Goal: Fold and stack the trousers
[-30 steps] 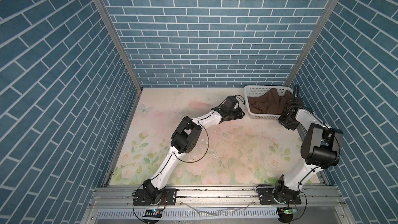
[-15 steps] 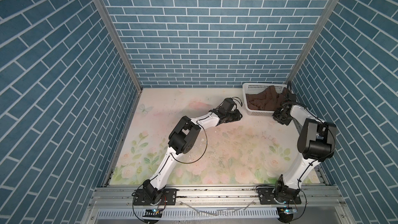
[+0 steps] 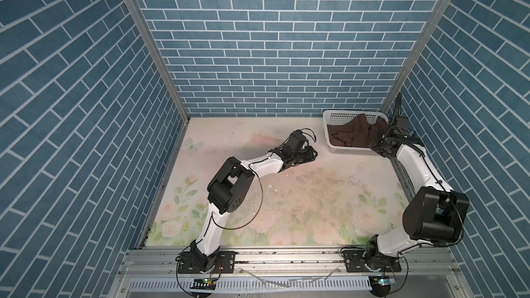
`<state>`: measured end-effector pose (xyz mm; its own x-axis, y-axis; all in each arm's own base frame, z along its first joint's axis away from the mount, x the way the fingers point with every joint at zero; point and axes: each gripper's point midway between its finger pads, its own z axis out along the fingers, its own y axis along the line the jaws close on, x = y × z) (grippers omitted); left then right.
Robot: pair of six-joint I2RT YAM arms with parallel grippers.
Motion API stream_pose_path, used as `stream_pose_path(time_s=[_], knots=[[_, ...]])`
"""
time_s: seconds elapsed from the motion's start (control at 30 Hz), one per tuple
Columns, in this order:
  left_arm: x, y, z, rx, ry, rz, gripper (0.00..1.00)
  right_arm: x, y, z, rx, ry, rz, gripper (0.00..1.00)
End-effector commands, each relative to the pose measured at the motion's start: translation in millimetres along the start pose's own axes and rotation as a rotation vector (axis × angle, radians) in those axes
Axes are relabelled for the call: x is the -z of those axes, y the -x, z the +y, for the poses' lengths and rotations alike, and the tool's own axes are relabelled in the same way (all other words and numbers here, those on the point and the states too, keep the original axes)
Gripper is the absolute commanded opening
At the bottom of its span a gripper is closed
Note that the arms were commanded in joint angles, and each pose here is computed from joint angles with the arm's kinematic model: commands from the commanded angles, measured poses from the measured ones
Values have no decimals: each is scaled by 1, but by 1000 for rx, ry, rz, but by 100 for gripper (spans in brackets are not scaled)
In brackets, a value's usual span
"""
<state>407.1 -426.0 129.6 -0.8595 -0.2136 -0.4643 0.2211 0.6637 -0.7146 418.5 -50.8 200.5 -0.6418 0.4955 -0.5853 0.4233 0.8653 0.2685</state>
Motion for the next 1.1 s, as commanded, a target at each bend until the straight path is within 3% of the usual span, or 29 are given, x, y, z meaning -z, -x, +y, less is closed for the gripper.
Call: stream_pose_path(time_s=[0.0,0.17,0.23,0.43,0.53,0.6,0.63,0.7,0.8,0.87,1.07], knots=[[45,36,-2,-5,8,-127,42,-5,17,-5,6,-36,-13,40],[126,61,27,0,106,-266,46,-49,40,-5,2,-83,-5,78],[162,67,41,1,166,-326,49,-72,45,-6,-6,-103,23,83],[258,65,88,12,364,-477,62,-142,51,9,-7,-48,84,83],[292,57,104,24,429,-528,74,-164,47,18,-44,-2,117,78],[313,52,110,29,463,-562,86,-177,43,26,-68,40,143,70],[322,50,113,30,478,-575,90,-178,43,31,-75,61,148,61],[338,46,118,30,507,-597,99,-174,48,41,-91,100,148,28],[352,40,123,25,534,-605,99,-146,64,67,-43,139,89,5],[357,36,127,31,545,-606,99,-113,79,89,25,158,24,0],[363,25,135,83,525,-608,99,4,103,162,237,218,-191,0]])
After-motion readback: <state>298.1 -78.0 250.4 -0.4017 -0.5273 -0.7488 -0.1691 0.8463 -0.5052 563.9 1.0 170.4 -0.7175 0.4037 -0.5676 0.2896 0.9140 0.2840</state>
